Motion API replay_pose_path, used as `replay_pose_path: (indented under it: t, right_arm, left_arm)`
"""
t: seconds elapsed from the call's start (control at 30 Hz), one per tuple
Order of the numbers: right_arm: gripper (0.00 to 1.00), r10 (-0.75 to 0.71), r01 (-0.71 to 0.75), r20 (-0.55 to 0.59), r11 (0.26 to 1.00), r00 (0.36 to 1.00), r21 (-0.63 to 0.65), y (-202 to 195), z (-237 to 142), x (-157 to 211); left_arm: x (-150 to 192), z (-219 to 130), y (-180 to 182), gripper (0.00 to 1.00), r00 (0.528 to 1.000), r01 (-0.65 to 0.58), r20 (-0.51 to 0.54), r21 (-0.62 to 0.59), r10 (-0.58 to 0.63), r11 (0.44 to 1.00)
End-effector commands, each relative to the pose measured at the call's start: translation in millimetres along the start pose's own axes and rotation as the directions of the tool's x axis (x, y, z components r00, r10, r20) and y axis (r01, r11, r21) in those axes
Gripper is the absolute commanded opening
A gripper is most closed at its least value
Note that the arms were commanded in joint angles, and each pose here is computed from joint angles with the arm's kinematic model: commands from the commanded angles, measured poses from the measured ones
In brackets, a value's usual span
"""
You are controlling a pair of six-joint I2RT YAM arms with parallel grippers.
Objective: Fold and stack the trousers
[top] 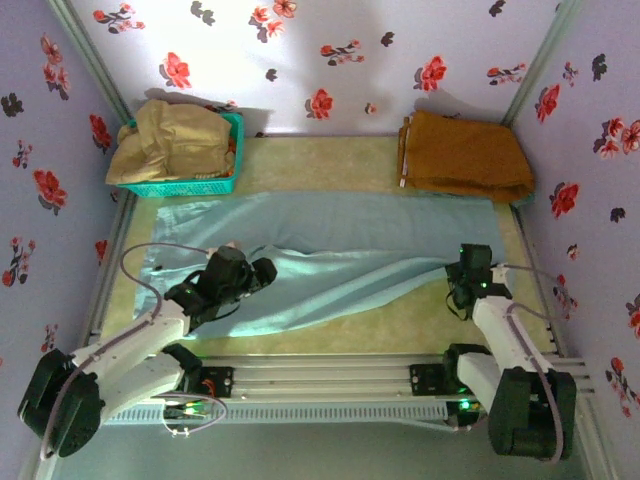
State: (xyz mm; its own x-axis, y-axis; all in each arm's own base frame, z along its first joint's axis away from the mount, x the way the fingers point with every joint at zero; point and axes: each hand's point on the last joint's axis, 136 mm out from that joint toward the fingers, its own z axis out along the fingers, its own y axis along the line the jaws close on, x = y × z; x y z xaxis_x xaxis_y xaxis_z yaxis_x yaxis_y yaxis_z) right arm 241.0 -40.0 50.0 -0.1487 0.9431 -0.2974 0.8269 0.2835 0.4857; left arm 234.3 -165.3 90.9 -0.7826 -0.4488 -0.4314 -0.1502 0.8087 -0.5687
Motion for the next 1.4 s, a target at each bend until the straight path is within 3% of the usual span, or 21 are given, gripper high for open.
replay_pose_path:
  t: [0.0,0.2,0.5,0.83,1.2,1.27,1.37]
  right_arm:
    - [0.45,-0.039,0.039,0.067,0.999,0.997,0.001,9.9,1.2,-21.3]
    - [0.23,-0.062,0.062,0.003,0.998,0.998,0.028,15.5,16.8,-17.1]
    - [0.10,-0.092,0.092,-0.004,0.995,0.996,-0.042,44.3,-6.0,-26.9]
    - [0.12,-0.206,0.192,-0.069,0.967,0.976,-0.166,90.4,-66.2,-29.5]
    - [0.15,-0.282,0.274,-0.117,0.959,0.952,-0.078,17.6,-108.6,-7.9]
    - [0.20,-0.264,0.254,-0.126,0.963,0.956,-0.086,11.4,-108.8,-3.1]
    - [0.36,-0.266,0.236,-0.203,0.959,0.942,-0.157,19.2,-102.8,14.3]
  left_arm:
    - [0.7,3.8,2.4,0.79,1.000,0.009,0.001,0.000,-0.009,1.000]
    - [2.0,6.3,4.4,0.79,1.000,0.004,-0.005,-0.008,-0.004,1.000]
    - [1.3,3.3,6.2,0.79,1.000,0.001,0.001,-0.008,-0.001,1.000]
    - [-3.0,-1.3,-0.4,0.79,0.999,-0.038,-0.004,-0.003,0.038,0.999]
    - [3.5,-14.2,-8.2,0.79,0.997,-0.070,-0.037,0.052,0.072,0.996]
    - [5.7,-17.1,-8.9,0.79,0.996,-0.070,-0.048,0.062,0.073,0.996]
    - [10.9,-19.7,-12.8,0.79,0.994,-0.075,-0.068,0.084,0.081,0.994]
